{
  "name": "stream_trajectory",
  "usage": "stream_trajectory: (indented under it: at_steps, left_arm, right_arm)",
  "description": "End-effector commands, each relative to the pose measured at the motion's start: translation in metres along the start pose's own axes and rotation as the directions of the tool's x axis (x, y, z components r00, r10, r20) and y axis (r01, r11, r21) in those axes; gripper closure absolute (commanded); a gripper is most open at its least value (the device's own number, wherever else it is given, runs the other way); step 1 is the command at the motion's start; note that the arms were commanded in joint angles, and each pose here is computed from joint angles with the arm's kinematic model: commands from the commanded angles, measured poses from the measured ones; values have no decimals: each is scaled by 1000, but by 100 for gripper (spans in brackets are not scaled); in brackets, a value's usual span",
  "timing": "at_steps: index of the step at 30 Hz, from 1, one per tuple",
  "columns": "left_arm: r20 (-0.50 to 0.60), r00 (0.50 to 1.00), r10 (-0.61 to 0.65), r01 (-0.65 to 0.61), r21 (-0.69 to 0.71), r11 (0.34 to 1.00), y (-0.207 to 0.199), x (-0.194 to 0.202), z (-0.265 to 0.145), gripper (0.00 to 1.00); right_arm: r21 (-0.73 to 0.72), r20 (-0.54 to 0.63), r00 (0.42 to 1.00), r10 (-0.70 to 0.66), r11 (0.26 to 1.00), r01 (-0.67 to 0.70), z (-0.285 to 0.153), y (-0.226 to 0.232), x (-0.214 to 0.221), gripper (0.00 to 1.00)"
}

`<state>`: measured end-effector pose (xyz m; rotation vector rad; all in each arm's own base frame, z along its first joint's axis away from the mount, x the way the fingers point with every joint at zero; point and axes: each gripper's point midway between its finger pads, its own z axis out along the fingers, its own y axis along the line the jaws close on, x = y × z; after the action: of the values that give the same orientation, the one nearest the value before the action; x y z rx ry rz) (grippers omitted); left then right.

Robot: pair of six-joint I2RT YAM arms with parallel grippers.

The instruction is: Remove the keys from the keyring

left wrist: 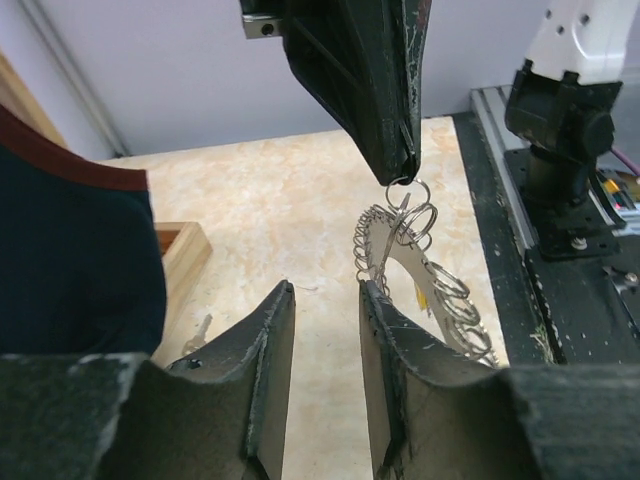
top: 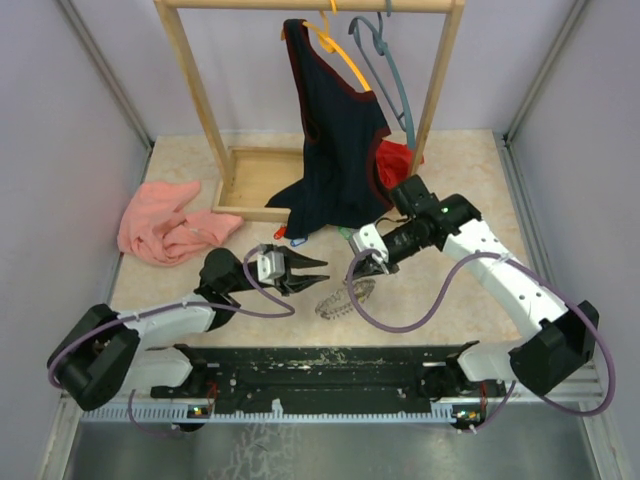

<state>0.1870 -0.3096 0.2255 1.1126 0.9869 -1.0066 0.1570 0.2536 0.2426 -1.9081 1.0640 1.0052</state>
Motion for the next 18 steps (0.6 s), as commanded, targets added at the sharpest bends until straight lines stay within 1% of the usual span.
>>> stream_trajectory:
  at_steps: [1,5,9,13,18]
  left_arm:
    - [49,996,75,-80,129,988,-21,5,4,60]
    - [72,993,90,-101,158,982,-33,10,5,54]
    - [43,994,102,-107,165,980,-42,19,3,52]
    - [-32,995,99,-93,162,982,-47,39,5,50]
    - [-78,992,104,-95,101,990,-37,56,7,49]
  right_arm:
    - [-99,74,971,-227,967,234,7,13,-11,100]
    - [-152,28,958,-285,946,286,10,8,1,100]
    - [-173,-17,940,-340,927,332,11,-2,13,100]
    - [-224,5,920,-392,896,384,14,-2,15,100]
    - [-255,41,917,-397,883,394,17,0,13,100]
